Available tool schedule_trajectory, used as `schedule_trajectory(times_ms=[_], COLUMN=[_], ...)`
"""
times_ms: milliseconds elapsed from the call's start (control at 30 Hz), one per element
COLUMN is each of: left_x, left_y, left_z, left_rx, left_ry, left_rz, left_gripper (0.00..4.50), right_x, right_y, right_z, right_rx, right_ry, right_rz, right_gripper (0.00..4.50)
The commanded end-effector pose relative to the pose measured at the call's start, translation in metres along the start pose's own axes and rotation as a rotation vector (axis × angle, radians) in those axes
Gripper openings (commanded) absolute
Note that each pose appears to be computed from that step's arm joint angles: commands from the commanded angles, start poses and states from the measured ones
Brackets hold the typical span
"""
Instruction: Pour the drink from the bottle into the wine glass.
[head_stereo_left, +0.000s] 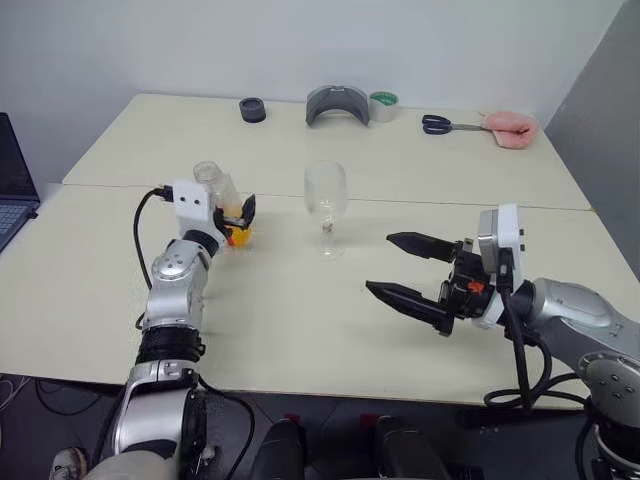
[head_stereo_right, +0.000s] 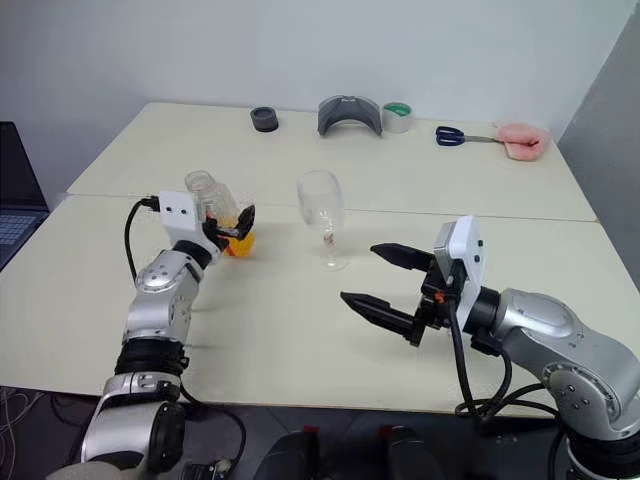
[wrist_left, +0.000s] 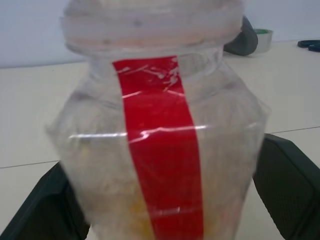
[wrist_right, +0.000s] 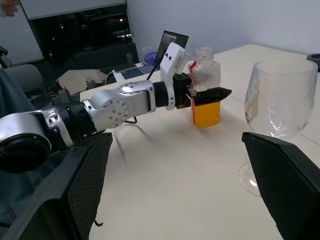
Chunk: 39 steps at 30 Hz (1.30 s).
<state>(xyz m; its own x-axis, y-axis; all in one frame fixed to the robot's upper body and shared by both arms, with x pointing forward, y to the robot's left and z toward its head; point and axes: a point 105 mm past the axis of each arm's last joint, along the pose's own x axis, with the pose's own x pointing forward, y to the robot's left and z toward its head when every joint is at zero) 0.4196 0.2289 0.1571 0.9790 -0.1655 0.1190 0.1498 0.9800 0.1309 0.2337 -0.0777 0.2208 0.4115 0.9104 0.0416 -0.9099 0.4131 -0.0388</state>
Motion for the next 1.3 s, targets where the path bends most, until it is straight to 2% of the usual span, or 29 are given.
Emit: schedule_trajectory(times_ms=[33,133,233,467,500,700,900,1067,1167,1300], left_x=[0.007,0.012,0.015,0.017,0.017,0.018,0.024,0.032,0.036,0.042], left_y=[0.008,0.009,0.008,0.008,0.008,0.014,0.014,-0.002,-0.009,-0.026], left_z=[0.013,0.012,0.012,0.011,0.011,0.015,0.042,0.067,0.075,0.097], left_rx=[0.034,0.029,0.028,0.021,0.021,0.038,0.113,0.242,0.257,0.324], left_ry=[-0.048,-0.054,-0.058,-0.067,-0.068,-0.074,-0.117,-0.140,-0.134,-0.159], left_rz=[0.004,0.000,-0.003,-0.006,-0.006,0.016,-0.013,-0.133,-0.184,-0.287], left_gripper=[4.50,4.50,3.95,1.80,1.68,1.66,1.66,1.66,1.66,1.66], right_x=[0.000,0.002,0.004,0.006,0.007,0.002,0.001,0.002,0.002,0.004], right_y=[0.011,0.015,0.018,0.022,0.022,0.015,0.009,-0.002,-0.008,-0.021], right_z=[0.011,0.011,0.012,0.011,0.011,0.007,0.010,0.015,0.016,0.023], right_rx=[-0.035,-0.034,-0.034,-0.028,-0.027,-0.025,-0.050,-0.079,-0.108,-0.135], right_ry=[-0.034,-0.036,-0.039,-0.041,-0.041,-0.036,-0.061,-0.098,-0.103,-0.132], right_rz=[0.010,0.003,-0.001,-0.007,-0.007,-0.018,-0.051,-0.106,-0.128,-0.162], right_gripper=[4.43,4.43,4.50,4.50,4.50,4.50,4.50,4.50,4.50,4.50])
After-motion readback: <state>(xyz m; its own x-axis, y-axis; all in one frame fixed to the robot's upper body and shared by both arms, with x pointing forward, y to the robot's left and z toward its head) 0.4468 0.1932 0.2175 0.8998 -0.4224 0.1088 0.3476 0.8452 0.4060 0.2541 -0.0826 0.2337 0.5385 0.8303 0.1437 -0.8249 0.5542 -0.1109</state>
